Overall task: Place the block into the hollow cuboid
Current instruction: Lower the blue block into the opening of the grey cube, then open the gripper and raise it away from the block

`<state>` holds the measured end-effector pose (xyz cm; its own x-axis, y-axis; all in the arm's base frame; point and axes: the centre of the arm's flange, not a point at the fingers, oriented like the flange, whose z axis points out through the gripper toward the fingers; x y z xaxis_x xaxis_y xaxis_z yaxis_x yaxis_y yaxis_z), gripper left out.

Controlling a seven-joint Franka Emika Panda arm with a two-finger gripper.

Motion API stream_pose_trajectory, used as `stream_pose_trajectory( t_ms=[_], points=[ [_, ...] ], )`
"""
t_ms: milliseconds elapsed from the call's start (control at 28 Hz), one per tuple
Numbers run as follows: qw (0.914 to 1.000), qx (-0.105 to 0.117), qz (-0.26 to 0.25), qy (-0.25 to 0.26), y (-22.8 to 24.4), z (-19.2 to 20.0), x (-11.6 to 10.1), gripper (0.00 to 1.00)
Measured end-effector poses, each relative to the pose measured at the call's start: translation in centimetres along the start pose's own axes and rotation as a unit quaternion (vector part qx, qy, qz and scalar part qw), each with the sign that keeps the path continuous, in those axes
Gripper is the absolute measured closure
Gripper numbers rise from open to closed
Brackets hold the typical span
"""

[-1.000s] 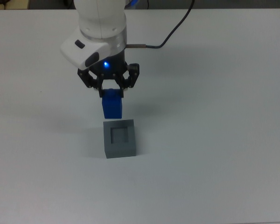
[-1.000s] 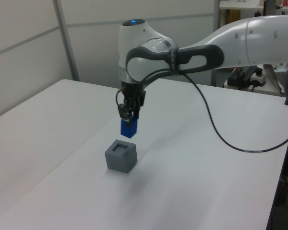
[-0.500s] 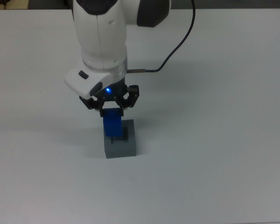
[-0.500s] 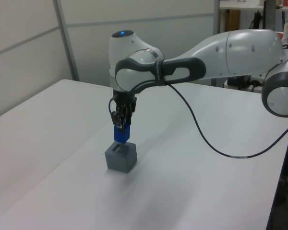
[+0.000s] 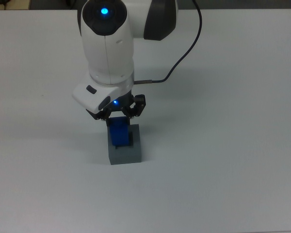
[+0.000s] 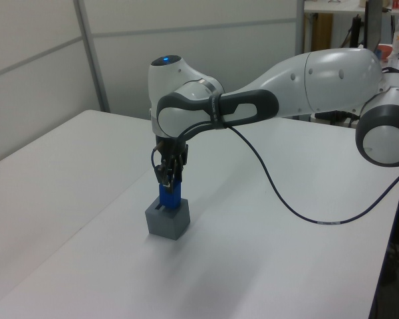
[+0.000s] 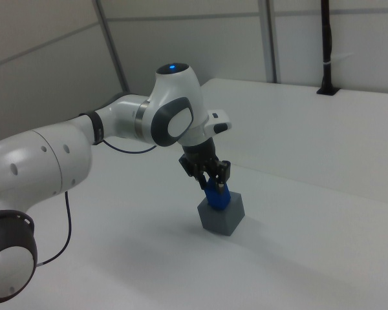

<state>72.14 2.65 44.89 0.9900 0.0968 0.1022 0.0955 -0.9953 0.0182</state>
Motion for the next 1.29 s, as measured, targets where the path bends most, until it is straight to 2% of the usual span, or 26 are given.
stream_pose_trajectory(
  t_ms=[357, 714, 1286],
  points=[
    [1.0, 0.001, -0.003, 0.002, -0.39, 0.21, 0.11, 0.49],
    [0.9996, 0.001, -0.006, 0.026, -0.84, 0.75, 0.85, 0.49],
    [0.9998, 0.001, -0.006, 0.021, -0.89, 0.85, 0.74, 0.49]
  ],
)
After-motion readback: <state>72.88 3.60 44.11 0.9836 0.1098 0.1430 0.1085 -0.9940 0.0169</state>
